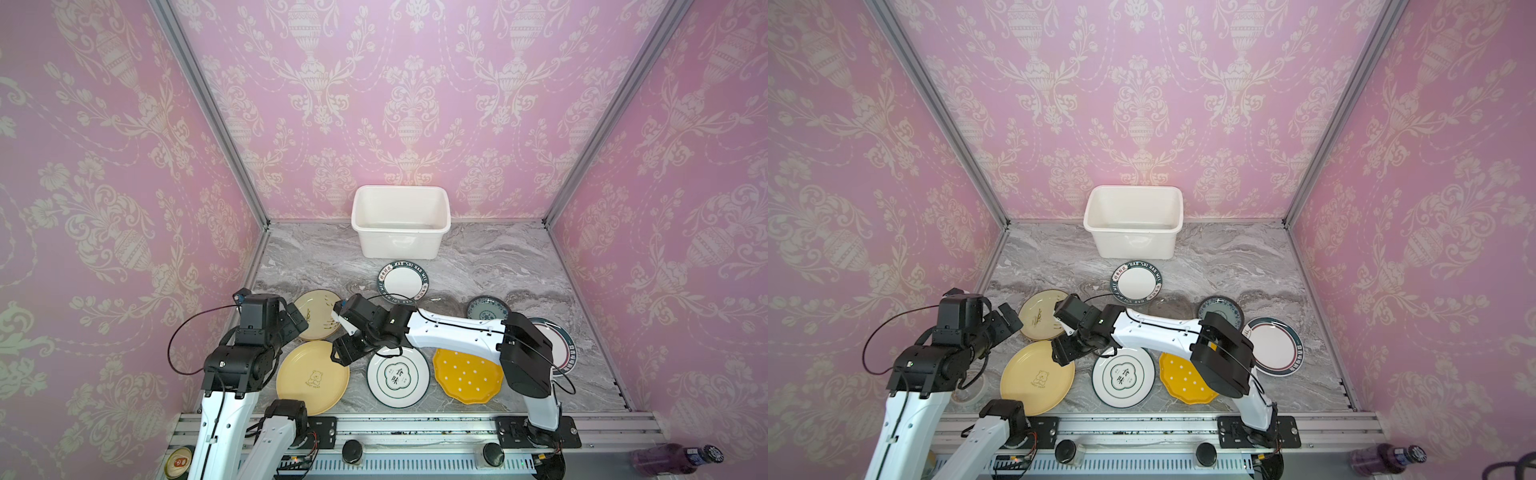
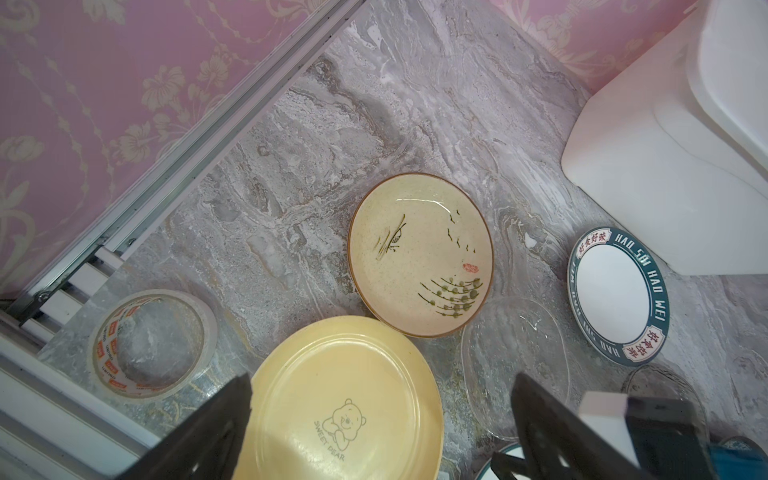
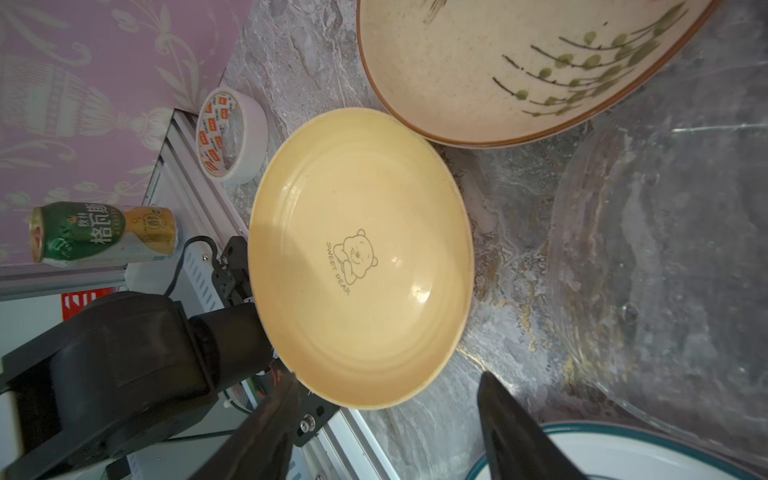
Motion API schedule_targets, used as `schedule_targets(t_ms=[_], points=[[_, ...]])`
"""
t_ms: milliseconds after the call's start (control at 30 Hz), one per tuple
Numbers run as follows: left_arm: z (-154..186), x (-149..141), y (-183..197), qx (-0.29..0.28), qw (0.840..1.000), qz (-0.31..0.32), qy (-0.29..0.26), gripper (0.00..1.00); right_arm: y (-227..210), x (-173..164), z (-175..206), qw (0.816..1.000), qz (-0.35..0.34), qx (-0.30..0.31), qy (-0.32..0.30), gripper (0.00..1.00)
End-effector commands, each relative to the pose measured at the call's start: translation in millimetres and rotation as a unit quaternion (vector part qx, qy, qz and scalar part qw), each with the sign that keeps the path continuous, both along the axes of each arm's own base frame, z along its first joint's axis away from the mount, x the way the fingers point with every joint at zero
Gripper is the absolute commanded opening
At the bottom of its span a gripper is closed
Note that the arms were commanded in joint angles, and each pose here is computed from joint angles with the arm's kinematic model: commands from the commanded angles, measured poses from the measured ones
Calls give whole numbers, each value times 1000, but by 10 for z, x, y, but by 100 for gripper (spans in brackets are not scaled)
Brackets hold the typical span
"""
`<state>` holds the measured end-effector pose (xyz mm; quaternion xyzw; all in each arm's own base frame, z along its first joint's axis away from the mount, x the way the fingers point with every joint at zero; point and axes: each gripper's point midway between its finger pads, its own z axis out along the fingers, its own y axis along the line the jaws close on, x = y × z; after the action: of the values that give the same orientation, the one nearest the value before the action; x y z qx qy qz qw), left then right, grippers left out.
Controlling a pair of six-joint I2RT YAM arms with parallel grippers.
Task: Place the plates into the plastic bin on the countertop
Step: Pick up the plate from the bottom-left of the table.
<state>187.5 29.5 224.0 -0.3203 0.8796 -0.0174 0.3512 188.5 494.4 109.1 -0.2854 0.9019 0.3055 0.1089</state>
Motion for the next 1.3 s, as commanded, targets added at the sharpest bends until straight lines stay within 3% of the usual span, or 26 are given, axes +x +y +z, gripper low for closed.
schedule_targets(t_ms=[0,433,733,1167,1267], points=[[-44,-164,74,8,999,23,23,99,-14,-46,-146,999,16,-32,14,66],[-91,-99,107,26,999,19,31,99,17,-16,-544,996,15,-79,31,60],[-85,-43,111,31,999,16,32,99,87,-24,-685,995,25,-86,43,48],[-73,-1,102,33,999,9,22,97,92,14,-775,994,23,-94,49,22],[-74,12,96,32,999,8,20,96,86,18,-760,994,23,-95,47,12]])
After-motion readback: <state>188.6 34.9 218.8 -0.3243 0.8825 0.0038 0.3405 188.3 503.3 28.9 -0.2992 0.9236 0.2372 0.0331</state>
